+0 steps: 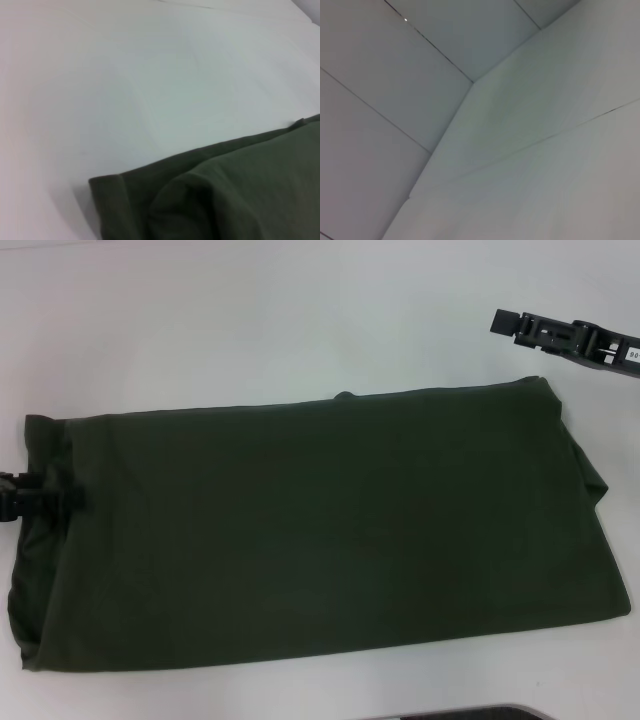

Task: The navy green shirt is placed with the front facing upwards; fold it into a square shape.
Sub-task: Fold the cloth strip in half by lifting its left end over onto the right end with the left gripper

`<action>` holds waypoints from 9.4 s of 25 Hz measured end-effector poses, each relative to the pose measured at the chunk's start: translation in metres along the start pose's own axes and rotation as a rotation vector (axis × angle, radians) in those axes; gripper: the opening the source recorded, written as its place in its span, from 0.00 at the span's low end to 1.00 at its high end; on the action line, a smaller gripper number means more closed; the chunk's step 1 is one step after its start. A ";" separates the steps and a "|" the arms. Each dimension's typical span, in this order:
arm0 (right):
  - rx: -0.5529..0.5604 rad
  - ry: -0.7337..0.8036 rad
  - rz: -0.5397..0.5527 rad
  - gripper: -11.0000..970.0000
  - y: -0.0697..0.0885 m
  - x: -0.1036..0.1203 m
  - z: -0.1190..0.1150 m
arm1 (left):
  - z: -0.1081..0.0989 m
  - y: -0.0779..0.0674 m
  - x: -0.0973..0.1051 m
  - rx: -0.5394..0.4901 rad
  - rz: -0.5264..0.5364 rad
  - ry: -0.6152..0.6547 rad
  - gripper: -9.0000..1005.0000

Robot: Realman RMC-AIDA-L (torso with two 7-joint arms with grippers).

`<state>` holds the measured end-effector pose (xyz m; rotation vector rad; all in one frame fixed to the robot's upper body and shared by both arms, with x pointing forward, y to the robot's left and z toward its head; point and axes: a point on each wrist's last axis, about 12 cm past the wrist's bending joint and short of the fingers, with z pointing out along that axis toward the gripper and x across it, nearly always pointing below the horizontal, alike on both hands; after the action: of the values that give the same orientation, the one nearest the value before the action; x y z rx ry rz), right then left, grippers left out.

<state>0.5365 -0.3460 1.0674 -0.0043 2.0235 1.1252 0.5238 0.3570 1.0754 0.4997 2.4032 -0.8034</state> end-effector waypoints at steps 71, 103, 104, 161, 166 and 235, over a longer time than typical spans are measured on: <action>0.022 -0.011 -0.001 0.95 -0.003 -0.003 -0.002 | 0.007 -0.015 -0.010 0.099 0.046 0.033 0.86; 0.020 -0.021 -0.001 0.95 -0.003 -0.004 -0.001 | -0.006 0.004 0.006 -0.031 -0.022 0.023 0.86; 0.019 -0.021 -0.001 0.95 -0.003 -0.004 -0.002 | -0.007 0.004 0.006 -0.026 -0.021 0.027 0.86; 0.019 -0.022 0.000 0.95 -0.003 -0.004 -0.002 | 0.006 -0.014 -0.006 0.103 0.030 0.110 0.85; 0.020 -0.022 0.000 0.94 -0.003 -0.004 -0.002 | 0.007 -0.015 -0.006 0.108 0.031 0.115 0.83; -0.103 0.132 -0.137 0.18 0.017 0.030 0.024 | -0.018 -0.006 -0.031 -0.016 0.013 0.068 0.11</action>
<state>0.5252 -0.3076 1.0532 -0.2725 2.0442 1.1664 0.5380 0.3585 1.1092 0.5442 2.4641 -0.7722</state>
